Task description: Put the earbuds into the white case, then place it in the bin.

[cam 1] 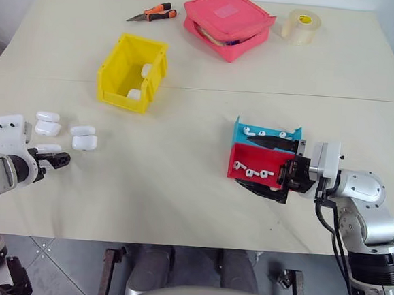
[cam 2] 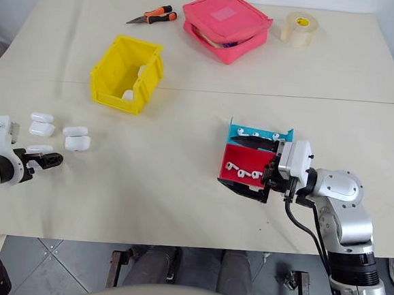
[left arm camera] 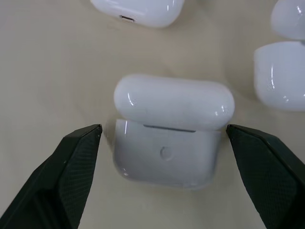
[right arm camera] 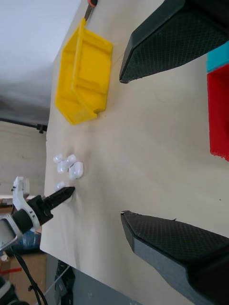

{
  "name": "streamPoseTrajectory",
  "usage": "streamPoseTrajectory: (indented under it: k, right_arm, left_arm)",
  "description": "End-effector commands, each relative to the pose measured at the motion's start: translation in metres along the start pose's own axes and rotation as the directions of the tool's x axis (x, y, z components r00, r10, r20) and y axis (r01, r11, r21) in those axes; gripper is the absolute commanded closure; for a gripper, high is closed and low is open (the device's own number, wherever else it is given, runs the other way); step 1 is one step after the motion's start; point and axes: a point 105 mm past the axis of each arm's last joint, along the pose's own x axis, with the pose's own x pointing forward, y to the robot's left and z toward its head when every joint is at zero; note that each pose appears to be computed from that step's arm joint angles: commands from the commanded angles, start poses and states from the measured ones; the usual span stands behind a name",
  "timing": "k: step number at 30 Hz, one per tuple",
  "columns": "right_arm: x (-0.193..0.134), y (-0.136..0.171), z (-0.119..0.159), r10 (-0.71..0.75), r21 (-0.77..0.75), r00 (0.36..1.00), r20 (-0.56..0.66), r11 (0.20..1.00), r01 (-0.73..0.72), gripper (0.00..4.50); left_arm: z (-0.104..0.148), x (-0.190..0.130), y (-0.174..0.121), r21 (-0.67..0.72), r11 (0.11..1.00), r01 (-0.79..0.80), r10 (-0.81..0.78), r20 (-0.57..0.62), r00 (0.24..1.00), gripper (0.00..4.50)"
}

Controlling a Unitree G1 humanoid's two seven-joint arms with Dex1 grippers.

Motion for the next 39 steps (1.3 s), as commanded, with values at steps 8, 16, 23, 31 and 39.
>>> streamPoseTrajectory:
  k: [8,16,23,31,39]
  right_arm:
    - [0.004,0.002,0.009,-0.012,-0.040,0.999,0.031,0.999,0.013,0.00]
    - [0.003,0.000,0.007,-0.019,-0.038,1.000,0.024,0.999,0.019,0.00]
    - [0.001,-0.003,0.007,-0.019,-0.035,1.000,0.012,0.999,0.019,0.00]
    - [0.002,-0.006,0.009,-0.016,-0.050,1.000,0.014,0.999,0.017,0.00]
    - [-0.002,0.001,0.007,-0.030,-0.027,1.000,0.003,0.999,0.030,0.00]
  left_arm:
    - [-0.019,0.003,0.008,-0.017,1.000,-0.010,0.009,-0.064,0.998,1.66]
    - [-0.006,-0.013,-0.013,0.019,0.974,0.226,-0.226,0.149,0.963,1.66]
    - [0.003,-0.053,-0.028,0.340,0.856,0.390,-0.514,0.481,0.710,1.66]
    - [-0.014,-0.044,-0.048,0.507,0.777,0.372,-0.590,0.383,0.710,1.66]
    - [-0.015,-0.020,-0.042,0.467,0.816,0.341,-0.461,0.170,0.871,1.66]
